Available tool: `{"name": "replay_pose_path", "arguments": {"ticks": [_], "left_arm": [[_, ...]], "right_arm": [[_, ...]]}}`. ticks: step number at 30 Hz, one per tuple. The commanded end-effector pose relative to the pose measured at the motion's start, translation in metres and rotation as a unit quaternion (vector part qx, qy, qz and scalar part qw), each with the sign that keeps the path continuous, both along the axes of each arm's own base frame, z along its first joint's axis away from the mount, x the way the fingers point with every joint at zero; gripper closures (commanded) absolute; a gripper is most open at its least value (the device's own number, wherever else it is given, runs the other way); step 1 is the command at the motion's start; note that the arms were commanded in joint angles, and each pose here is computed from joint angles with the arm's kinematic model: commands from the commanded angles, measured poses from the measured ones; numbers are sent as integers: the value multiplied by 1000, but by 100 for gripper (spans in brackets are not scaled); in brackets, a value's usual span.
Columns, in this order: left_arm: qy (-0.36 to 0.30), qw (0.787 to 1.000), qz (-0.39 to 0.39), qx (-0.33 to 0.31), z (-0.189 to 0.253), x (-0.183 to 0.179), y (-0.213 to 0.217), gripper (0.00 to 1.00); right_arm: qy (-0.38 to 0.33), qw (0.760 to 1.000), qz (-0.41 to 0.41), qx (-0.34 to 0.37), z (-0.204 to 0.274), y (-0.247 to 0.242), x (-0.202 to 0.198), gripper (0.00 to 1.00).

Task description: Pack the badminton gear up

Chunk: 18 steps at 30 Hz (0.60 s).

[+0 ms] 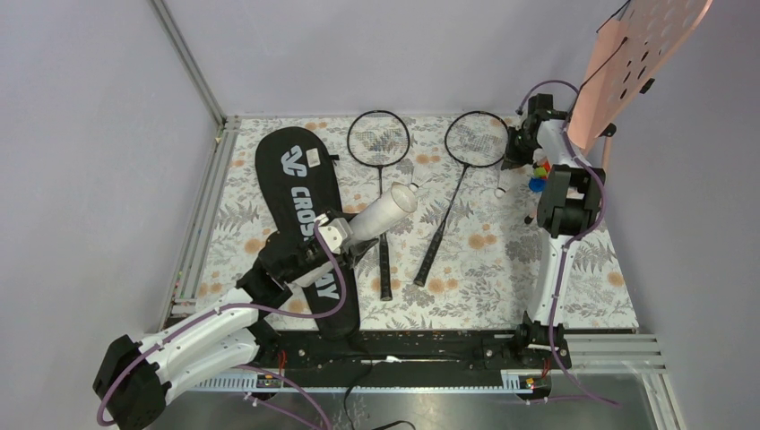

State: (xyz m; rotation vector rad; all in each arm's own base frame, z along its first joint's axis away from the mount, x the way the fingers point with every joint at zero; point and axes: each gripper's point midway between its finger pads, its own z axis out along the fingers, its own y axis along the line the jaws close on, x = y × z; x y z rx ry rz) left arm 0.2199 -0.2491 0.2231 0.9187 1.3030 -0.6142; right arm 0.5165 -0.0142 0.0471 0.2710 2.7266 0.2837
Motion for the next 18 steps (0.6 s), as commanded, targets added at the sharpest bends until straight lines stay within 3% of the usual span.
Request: {"name": "replay_pose_path", "arguments": {"ticks": [1, 9, 15, 18], "left_arm": [[-53, 997, -3, -47, 44, -1, -2, 37], [-43, 997, -20, -55, 44, -8, -4, 37], [-39, 998, -23, -53, 41, -6, -6, 37], [-33, 998, -32, -51, 39, -7, -10, 37]], "right_arm": [[-62, 998, 15, 15, 61, 7, -2, 100], [-169, 980, 18, 108, 122, 47, -36, 100], [-284, 939, 74, 178, 200, 100, -97, 100], [-381, 894, 112, 207, 258, 136, -132, 100]]}}
